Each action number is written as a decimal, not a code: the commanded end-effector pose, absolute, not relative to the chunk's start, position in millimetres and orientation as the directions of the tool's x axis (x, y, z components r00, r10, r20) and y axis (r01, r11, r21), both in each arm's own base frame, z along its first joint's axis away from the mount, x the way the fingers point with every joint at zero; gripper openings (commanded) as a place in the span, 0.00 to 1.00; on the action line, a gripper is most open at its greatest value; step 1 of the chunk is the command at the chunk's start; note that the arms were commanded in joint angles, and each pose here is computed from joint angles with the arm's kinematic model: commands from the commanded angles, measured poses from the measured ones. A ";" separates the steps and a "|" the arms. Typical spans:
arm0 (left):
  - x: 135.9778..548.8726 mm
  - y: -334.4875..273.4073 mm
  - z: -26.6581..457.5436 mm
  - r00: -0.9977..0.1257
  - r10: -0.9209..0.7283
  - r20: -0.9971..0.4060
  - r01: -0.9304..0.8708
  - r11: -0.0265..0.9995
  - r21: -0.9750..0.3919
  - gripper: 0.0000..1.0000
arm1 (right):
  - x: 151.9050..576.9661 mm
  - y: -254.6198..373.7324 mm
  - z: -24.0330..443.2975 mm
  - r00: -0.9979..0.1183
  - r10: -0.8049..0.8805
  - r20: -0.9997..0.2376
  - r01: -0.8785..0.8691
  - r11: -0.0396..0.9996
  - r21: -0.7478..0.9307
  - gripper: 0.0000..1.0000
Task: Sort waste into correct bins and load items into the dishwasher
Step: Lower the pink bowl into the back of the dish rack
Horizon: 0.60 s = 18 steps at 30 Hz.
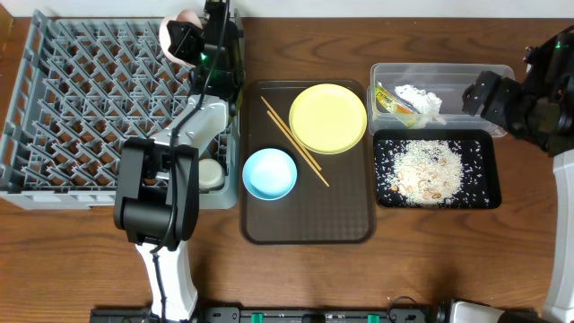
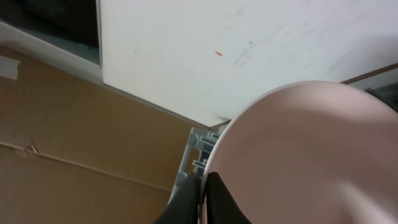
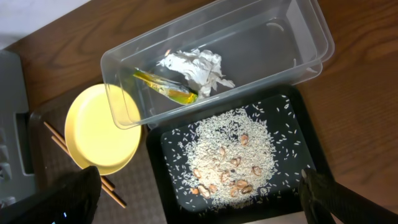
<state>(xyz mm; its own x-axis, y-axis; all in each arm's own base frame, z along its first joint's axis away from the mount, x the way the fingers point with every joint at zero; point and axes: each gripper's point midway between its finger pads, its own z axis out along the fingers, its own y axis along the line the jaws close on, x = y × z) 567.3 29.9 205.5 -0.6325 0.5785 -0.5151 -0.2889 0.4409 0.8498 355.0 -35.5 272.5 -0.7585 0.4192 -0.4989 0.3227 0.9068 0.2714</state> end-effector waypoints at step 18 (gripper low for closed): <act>566.1 32.5 186.5 -0.650 0.592 -0.476 -0.241 0.434 0.868 0.07 | 354.8 -37.8 269.6 -0.763 0.417 -0.495 0.325 0.908 0.263 0.99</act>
